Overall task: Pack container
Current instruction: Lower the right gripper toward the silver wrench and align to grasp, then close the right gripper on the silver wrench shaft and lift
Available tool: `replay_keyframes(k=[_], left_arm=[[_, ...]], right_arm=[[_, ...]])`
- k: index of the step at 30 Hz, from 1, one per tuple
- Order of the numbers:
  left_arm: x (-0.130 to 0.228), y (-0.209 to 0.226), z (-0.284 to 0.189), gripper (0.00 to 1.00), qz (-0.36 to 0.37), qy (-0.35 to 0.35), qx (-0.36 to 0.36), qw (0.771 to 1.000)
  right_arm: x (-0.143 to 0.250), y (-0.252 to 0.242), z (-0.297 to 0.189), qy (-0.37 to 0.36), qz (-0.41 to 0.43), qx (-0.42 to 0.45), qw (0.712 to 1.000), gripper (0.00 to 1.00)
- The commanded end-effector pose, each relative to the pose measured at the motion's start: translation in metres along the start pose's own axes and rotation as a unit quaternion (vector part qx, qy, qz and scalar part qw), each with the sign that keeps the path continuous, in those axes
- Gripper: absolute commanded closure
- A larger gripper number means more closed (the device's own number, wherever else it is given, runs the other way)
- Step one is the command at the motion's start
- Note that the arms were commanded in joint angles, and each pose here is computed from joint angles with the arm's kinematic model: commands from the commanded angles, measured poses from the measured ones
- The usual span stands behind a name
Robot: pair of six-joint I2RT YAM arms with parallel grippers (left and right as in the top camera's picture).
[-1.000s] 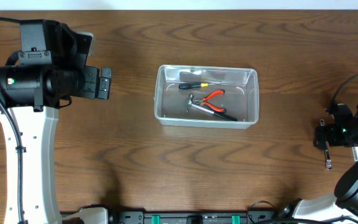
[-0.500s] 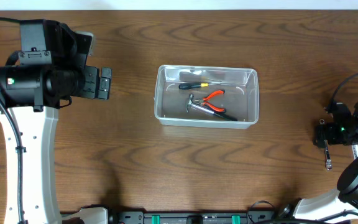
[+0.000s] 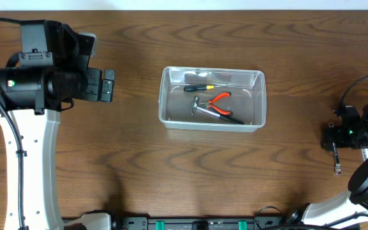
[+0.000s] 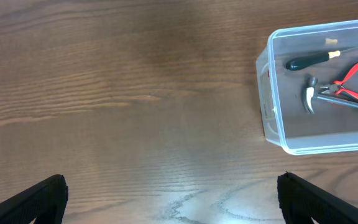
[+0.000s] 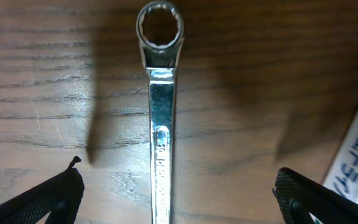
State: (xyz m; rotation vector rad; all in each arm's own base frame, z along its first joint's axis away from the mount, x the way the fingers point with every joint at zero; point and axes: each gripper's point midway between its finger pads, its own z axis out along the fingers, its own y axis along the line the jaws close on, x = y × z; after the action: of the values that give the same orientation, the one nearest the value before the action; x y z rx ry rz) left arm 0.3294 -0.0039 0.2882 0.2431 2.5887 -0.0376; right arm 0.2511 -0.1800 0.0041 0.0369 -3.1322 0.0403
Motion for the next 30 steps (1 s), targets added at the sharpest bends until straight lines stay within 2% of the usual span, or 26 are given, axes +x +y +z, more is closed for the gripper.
replay_keyframes(k=[1,22,27,30], left_arm=[[-0.0014,0.0007,-0.0034,0.02,-0.001,-0.005,-0.006,1.0],[-0.0015,0.0007,-0.0034,0.02,-0.001,-0.005,-0.006,1.0],[-0.0015,0.0008,-0.0034,0.02,-0.001,-0.005,-0.006,1.0],[-0.0015,0.0008,-0.0034,0.02,-0.001,-0.005,-0.006,1.0]], right_arm=[[0.0079,0.0043,0.0081,0.014,0.013,-0.008,1.0,0.01],[0.0126,0.0032,0.0148,0.019,0.013,0.002,1.0,0.02],[0.0137,0.0015,0.0147,0.022,0.013,0.007,1.0,0.16],[0.0137,0.0015,0.0147,0.022,0.013,0.007,1.0,0.35]])
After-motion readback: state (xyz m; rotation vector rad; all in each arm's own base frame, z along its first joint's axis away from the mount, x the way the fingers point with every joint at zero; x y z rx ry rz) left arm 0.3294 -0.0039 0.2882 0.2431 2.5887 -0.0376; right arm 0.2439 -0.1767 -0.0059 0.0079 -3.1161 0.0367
